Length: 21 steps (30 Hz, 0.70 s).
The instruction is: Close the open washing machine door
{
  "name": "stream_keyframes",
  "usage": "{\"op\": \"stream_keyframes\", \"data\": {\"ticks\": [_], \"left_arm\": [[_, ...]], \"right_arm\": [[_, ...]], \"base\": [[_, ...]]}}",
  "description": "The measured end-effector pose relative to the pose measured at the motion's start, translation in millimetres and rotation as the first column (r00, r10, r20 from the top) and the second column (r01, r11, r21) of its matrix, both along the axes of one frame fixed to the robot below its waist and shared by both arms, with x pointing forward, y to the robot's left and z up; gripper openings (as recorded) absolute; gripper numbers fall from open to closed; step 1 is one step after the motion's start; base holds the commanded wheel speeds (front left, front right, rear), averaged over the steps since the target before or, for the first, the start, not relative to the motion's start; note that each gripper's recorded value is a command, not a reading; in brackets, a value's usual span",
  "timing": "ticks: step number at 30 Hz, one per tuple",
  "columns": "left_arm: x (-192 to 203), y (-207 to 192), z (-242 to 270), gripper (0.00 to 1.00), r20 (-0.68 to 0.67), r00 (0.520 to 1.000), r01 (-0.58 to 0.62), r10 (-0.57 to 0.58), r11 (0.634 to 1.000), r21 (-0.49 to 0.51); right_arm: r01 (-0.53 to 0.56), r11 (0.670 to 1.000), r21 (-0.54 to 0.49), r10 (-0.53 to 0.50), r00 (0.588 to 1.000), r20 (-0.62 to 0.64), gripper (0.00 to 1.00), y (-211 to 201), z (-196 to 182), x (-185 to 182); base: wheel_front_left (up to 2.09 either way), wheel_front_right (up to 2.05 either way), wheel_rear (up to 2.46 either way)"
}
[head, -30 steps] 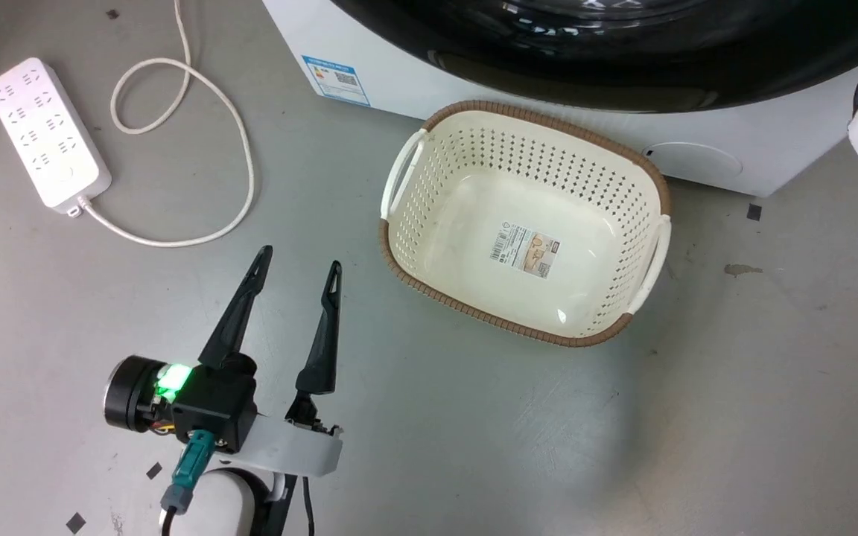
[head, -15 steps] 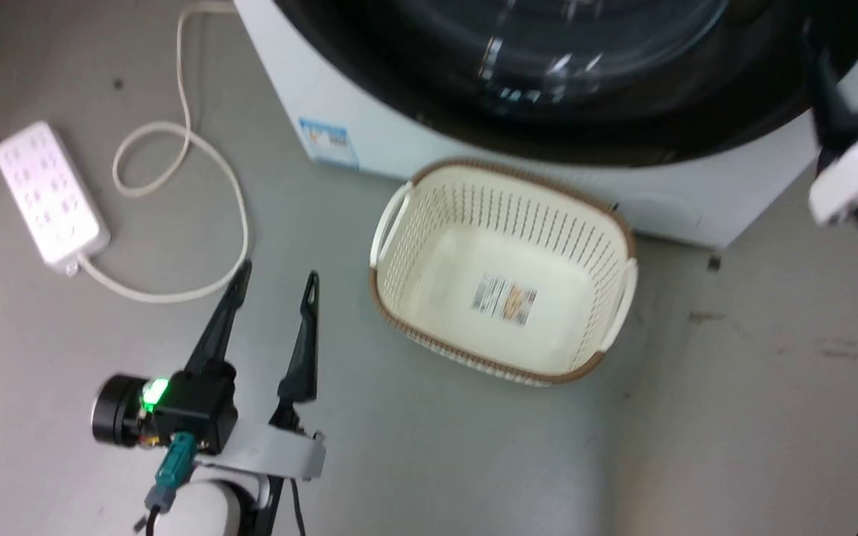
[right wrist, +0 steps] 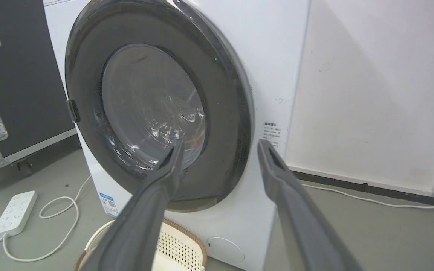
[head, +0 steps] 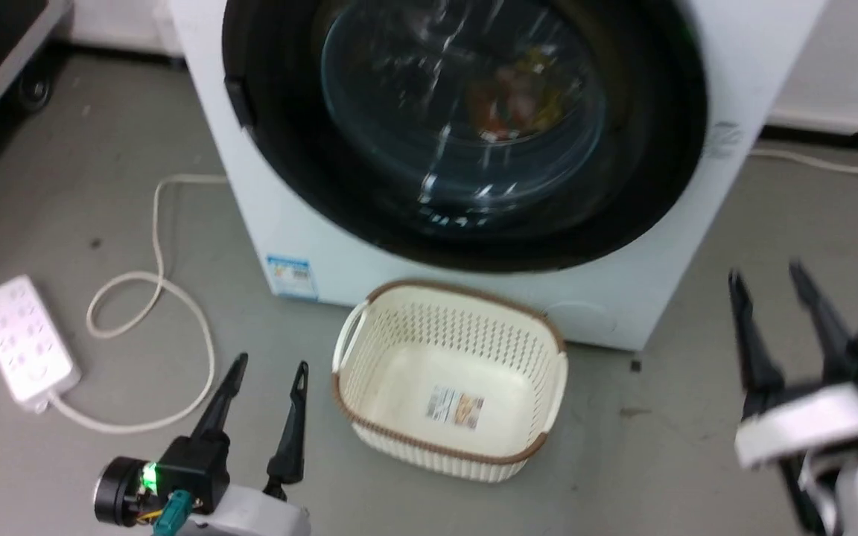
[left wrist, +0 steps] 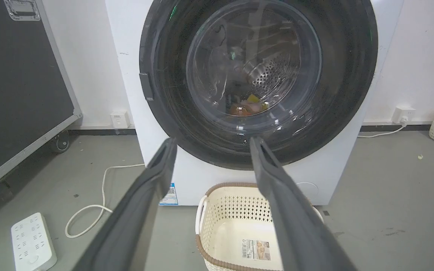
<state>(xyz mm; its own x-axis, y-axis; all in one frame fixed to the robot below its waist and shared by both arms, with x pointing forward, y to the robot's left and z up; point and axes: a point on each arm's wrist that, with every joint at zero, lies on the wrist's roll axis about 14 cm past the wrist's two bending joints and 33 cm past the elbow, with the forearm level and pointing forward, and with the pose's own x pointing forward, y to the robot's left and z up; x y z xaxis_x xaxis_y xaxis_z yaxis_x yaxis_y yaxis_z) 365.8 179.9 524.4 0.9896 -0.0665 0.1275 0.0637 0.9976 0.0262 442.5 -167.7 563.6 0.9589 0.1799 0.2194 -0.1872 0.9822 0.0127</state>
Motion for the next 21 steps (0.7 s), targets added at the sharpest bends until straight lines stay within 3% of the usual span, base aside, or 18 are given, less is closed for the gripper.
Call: {"op": "stream_keyframes", "data": {"ticks": [10, 21], "left_arm": [[-7.4, -23.0, -0.5, 1.00, 0.000, 0.997, 0.082, -0.082, 0.997, -0.007], [-13.8, -27.0, -8.7, 1.00, -0.025, 0.995, 0.096, -0.096, 0.995, -0.009]], "right_arm": [[0.140, 0.990, -0.030, -0.141, 0.990, -0.026, 1.00, -22.6, -20.5, -85.7], [0.146, 0.989, 0.016, -0.145, 0.988, -0.047, 1.00, -24.1, -27.3, -100.9]], "base": [[0.00, 0.00, 0.00], [0.00, 0.00, 0.00]]}}
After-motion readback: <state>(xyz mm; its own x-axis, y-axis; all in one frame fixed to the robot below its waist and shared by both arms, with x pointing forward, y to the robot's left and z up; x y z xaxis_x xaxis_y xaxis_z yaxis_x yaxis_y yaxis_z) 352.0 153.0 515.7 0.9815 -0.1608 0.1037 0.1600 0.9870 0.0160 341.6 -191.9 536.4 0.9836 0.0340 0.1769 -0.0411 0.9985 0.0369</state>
